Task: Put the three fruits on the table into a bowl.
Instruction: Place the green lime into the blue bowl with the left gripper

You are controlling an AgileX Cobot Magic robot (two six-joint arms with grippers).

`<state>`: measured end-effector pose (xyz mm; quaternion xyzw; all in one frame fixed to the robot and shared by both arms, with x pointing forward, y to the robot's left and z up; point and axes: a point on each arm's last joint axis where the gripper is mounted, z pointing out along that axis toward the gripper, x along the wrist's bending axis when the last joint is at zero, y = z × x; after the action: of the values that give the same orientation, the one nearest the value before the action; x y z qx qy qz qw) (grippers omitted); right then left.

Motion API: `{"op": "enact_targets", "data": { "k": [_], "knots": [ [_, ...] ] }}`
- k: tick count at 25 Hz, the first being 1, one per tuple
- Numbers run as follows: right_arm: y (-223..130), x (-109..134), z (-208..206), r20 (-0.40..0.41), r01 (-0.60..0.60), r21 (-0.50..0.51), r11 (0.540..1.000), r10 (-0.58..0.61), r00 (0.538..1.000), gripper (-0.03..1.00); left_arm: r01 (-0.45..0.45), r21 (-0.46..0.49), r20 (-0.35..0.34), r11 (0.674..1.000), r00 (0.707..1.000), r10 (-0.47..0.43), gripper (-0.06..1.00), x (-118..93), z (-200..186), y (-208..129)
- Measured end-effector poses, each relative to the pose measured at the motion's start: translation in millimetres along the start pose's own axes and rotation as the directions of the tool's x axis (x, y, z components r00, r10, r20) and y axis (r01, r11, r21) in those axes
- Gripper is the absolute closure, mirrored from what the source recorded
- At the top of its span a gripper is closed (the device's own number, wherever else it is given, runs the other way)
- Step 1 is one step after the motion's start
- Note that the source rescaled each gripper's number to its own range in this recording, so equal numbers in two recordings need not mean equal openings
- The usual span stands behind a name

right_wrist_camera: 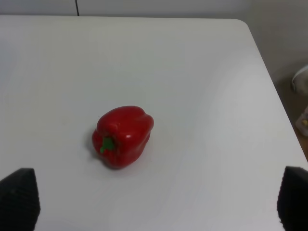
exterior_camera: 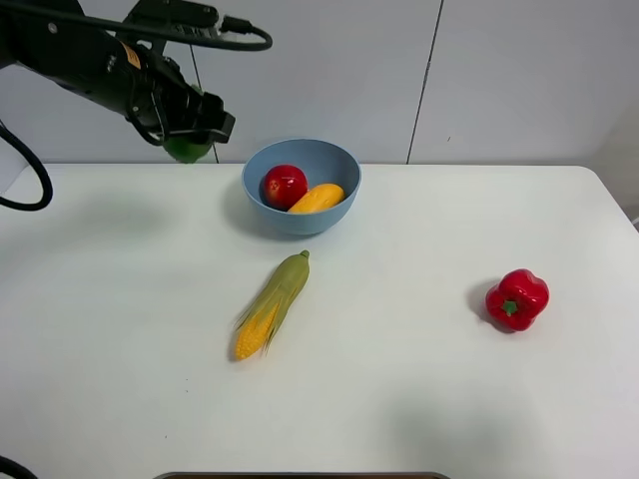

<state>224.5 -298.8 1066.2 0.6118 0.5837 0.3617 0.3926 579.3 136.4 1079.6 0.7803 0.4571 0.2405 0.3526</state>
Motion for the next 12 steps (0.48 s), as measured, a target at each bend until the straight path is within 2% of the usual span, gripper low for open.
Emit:
{"op": "enact_targets", "data": {
  "k": [5, 12],
  "knots": [
    [0.0, 0.0, 0.0, 0.0, 0.0, 0.0, 1.0, 0.0, 1.0, -0.03, -0.058, -0.12, 0.012, 0.991, 0.998, 0.059, 0.92, -10.3, -0.2, 19.6],
    [0.0, 0.0, 0.0, 0.0, 0.0, 0.0, 1.0, 0.0, 1.0, -0.03, -0.102, -0.112, 0.011, 0.988, 0.995, 0.104, 0.92, -12.6, 37.2, 29.9]
  ]
}}
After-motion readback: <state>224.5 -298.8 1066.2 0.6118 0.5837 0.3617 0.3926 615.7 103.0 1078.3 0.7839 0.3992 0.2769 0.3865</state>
